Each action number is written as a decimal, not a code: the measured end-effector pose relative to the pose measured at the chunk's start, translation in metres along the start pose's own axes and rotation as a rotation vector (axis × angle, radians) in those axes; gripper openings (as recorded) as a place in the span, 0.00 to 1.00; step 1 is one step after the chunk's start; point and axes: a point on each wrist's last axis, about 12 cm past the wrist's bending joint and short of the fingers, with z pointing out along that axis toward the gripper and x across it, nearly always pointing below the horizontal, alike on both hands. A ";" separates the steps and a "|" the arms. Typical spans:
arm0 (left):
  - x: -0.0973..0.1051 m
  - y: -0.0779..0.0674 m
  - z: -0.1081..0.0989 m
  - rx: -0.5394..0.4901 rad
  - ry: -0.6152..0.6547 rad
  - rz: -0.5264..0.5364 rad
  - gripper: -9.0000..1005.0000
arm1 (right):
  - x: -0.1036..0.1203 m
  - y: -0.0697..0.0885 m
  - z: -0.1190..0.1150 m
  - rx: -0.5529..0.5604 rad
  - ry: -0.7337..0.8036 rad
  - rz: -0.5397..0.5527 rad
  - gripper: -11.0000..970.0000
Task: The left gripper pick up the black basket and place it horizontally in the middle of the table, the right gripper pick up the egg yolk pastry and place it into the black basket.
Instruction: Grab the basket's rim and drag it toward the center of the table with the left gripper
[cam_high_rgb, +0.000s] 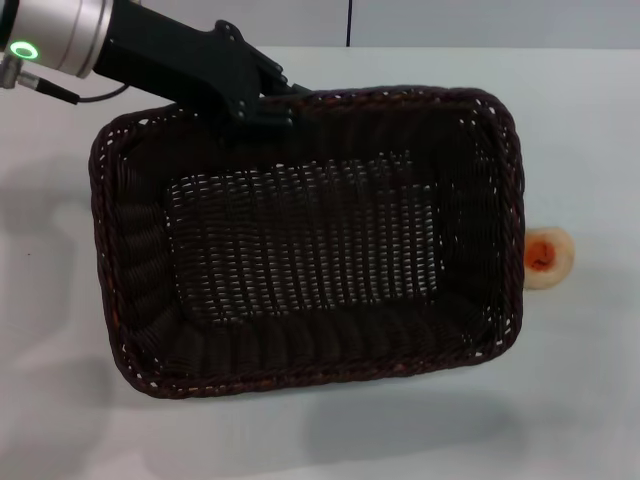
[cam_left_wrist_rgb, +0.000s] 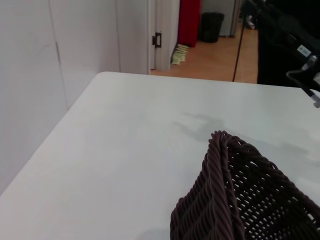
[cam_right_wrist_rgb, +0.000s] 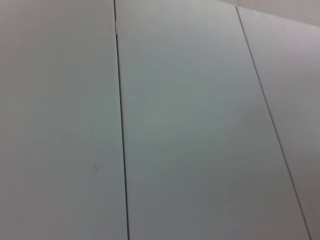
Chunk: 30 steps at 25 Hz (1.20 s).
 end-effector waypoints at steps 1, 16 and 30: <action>0.000 -0.001 0.002 0.007 0.000 0.002 0.21 | 0.000 0.000 0.000 0.001 0.000 -0.001 0.52; -0.003 -0.007 0.018 0.047 -0.008 0.011 0.21 | -0.003 -0.004 -0.006 0.008 -0.013 -0.005 0.52; -0.002 -0.005 0.011 -0.010 -0.064 0.018 0.51 | -0.006 -0.007 -0.011 0.014 -0.024 -0.011 0.52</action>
